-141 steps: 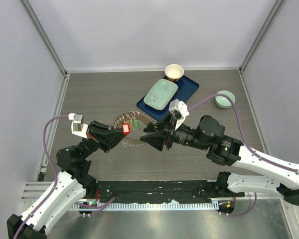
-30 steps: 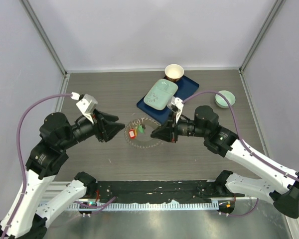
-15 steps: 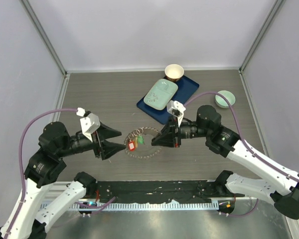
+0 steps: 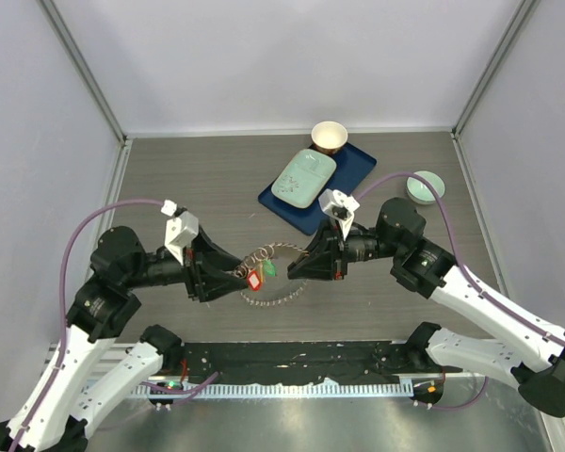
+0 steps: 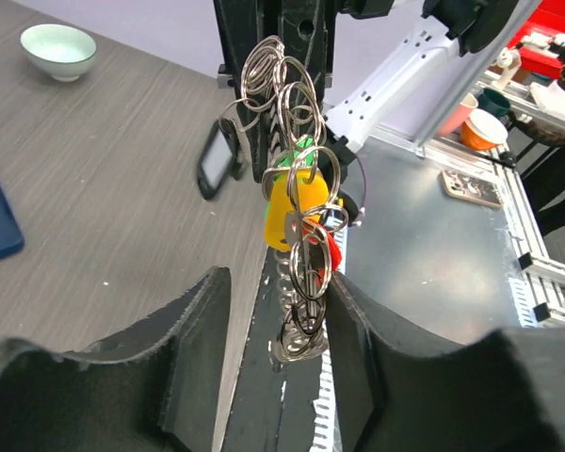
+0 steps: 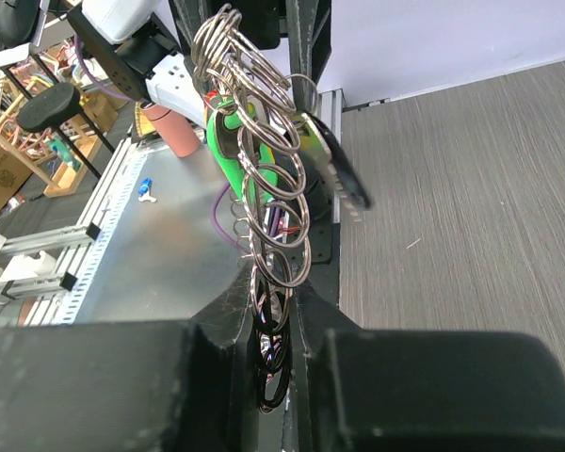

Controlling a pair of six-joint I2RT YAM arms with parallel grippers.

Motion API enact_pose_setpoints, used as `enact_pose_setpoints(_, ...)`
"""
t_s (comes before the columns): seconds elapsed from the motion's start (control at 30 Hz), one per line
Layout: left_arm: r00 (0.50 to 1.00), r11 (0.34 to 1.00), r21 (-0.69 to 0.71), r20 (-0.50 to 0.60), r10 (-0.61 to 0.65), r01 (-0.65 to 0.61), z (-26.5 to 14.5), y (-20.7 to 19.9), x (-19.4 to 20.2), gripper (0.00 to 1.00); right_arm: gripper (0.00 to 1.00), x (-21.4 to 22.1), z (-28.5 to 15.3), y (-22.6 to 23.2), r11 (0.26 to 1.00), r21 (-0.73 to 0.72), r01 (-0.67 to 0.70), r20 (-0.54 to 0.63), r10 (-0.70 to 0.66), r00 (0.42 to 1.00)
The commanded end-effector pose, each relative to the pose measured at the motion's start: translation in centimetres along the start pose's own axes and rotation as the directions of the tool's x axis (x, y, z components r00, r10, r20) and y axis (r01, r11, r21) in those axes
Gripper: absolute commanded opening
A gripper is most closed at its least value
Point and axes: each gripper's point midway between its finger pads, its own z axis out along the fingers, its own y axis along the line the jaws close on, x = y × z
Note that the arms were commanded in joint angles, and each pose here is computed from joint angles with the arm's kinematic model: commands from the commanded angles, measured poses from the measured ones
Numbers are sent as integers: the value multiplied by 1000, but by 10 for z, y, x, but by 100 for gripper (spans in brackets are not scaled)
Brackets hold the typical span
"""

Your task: Remove the keys from the keyring

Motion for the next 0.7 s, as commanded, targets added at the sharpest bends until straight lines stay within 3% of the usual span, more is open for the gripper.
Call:
enact_pose_setpoints(0.0, 996, 998, 62, 80, -32, 28, 7, -6, -17, 50, 1, -27, -4, 27, 990, -90, 108, 77, -102, 992)
enact_pose_setpoints(0.07, 997, 997, 70, 69, -42, 37, 9, -5, -14, 50, 1, -27, -4, 28, 989, -98, 107, 74, -100, 992)
enact_pose_setpoints(0.1, 997, 996, 75, 65, -42, 37, 9, -5, -12, 43, 1, -27, -4, 30, 988, -107, 108, 70, -101, 992)
enact_pose_setpoints(0.13, 997, 995, 88, 58, -41, 36, 9, -7, -11, 33, 1, -25, -3, 29, 988, -113, 105, 66, -98, 993)
enact_pose_setpoints(0.17, 998, 995, 99, 57, -39, 33, 9, -8, -10, 11, 1, -24, -3, 29, 988, -119, 98, 62, -91, 994)
enact_pose_setpoints(0.2, 998, 994, 108, 63, -28, 21, 10, -9, -11, 2, 1, -24, -2, 29, 988, -123, 93, 60, -87, 994)
enact_pose_setpoints(0.43, 991, 999, 50, 134, -28, 22, 11, 2, -15, 0, 10, -24, 6, 3, 1000, -5, -14, 65, 14, 998)
enact_pose_setpoints(0.57, 986, 998, -46, 162, -43, 51, 12, 21, -13, 0, 41, -36, 4, -34, 972, 203, -118, 146, 89, 985)
enact_pose_setpoints(0.67, 983, 986, -153, 182, -30, 58, 9, 39, -14, 0, 46, -47, -5, -45, 936, 305, -177, 206, 117, 972)
